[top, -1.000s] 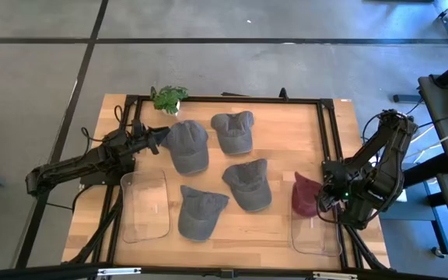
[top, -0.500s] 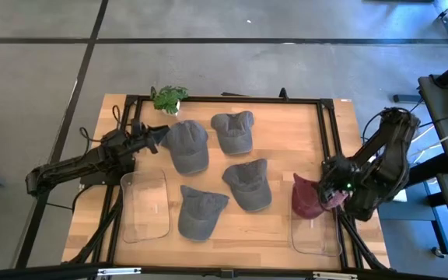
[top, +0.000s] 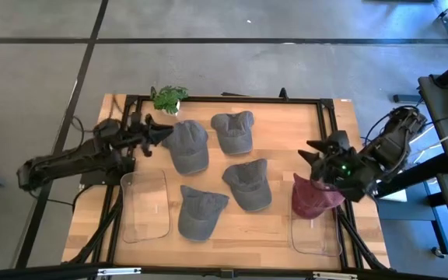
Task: Pick & Place hat
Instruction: Put the dark blue cap into the left transparent bin
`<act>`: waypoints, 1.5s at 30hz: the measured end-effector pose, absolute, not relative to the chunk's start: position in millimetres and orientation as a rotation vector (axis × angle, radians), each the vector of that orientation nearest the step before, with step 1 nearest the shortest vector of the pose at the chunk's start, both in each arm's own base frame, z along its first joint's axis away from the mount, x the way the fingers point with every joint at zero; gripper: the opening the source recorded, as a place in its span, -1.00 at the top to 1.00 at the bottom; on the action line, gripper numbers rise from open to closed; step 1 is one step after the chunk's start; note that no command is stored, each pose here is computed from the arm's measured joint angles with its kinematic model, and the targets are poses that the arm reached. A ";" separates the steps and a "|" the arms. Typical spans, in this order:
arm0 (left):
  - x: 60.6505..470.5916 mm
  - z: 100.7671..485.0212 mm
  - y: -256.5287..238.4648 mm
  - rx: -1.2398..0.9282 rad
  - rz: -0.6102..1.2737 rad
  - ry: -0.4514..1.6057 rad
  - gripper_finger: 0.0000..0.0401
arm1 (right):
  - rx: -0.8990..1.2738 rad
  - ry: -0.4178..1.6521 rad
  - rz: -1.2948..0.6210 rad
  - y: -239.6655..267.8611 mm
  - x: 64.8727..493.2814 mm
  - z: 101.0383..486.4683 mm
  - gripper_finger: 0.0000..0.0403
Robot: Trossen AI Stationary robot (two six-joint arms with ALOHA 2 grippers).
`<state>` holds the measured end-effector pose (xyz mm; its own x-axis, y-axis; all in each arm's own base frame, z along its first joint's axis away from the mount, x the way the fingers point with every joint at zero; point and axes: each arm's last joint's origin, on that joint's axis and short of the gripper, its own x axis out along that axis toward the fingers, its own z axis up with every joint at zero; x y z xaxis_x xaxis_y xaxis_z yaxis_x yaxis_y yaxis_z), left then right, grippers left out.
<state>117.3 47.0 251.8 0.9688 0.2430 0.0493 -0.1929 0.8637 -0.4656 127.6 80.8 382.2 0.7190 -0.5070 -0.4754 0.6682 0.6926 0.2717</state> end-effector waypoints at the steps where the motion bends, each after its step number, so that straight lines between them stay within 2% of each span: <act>1: 124.2 258.1 49.8 -0.486 0.241 -0.029 0.57 | 0.445 0.382 -0.684 78.9 129.8 382.6 -0.23; 7: 161.4 268.6 72.5 -0.500 0.416 0.493 0.57 | 0.407 0.411 -0.701 70.8 140.8 384.3 -0.23; 12: 183.6 262.7 102.9 -0.418 0.658 0.645 0.57 | 0.396 0.417 -0.731 64.3 145.7 384.7 -0.23; 15: 189.3 254.9 121.1 -0.440 0.732 0.687 0.57 | 0.401 0.412 -0.757 60.2 147.5 384.7 -0.23; 23: 189.5 235.2 146.6 -0.579 0.760 0.754 0.53 | 0.408 0.460 -0.790 49.6 152.5 383.8 -0.23; 30: 184.2 221.6 148.7 -0.624 0.785 0.882 0.22 | 0.445 0.496 -0.822 39.9 155.9 382.6 -0.23; 36: 184.5 220.2 149.1 -0.600 0.789 0.900 -0.10 | 0.434 0.537 -0.795 34.7 160.7 383.2 -0.23; 40: 182.1 218.5 147.7 -0.560 0.794 0.949 -0.15 | 0.426 0.549 -0.755 33.2 165.0 384.7 -0.23; 45: 178.1 212.0 148.3 -0.655 0.821 0.994 -0.14 | 0.431 0.554 -0.741 31.9 166.8 385.3 -0.23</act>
